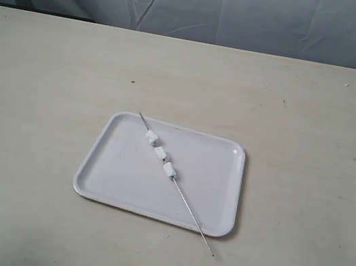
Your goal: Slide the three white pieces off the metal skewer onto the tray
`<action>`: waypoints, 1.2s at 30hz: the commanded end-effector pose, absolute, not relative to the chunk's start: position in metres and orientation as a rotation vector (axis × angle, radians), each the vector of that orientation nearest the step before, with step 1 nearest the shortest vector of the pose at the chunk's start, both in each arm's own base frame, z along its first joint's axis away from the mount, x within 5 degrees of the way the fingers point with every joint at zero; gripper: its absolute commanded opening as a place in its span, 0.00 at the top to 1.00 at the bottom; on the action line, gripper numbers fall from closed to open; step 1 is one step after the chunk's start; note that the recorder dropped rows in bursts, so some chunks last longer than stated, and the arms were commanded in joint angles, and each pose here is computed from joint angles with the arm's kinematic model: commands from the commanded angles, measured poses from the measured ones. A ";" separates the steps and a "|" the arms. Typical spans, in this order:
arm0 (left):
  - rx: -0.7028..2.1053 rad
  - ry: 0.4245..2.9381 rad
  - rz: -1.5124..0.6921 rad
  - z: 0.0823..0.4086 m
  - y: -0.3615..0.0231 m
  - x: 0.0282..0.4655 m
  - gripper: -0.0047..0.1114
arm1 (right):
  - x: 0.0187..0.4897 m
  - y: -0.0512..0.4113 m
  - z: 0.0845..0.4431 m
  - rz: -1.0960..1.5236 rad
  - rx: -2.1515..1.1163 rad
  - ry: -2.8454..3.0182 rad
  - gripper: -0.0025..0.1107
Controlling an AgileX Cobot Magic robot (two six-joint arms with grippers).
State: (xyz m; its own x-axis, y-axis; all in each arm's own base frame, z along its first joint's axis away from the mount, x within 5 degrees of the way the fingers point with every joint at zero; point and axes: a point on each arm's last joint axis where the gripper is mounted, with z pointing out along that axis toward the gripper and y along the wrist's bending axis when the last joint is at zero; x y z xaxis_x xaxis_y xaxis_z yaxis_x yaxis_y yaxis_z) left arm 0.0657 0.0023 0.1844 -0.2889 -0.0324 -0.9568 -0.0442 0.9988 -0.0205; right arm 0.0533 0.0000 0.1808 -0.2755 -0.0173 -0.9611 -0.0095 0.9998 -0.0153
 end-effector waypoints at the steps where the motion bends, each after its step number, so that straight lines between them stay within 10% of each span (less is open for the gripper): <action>1: -0.056 1.848 0.017 0.184 0.003 0.066 0.96 | 0.055 0.001 0.190 0.013 -0.006 1.737 0.98; 36: -0.056 1.848 0.017 0.184 0.003 0.066 0.96 | 0.005 0.004 0.308 0.084 -0.032 0.520 0.98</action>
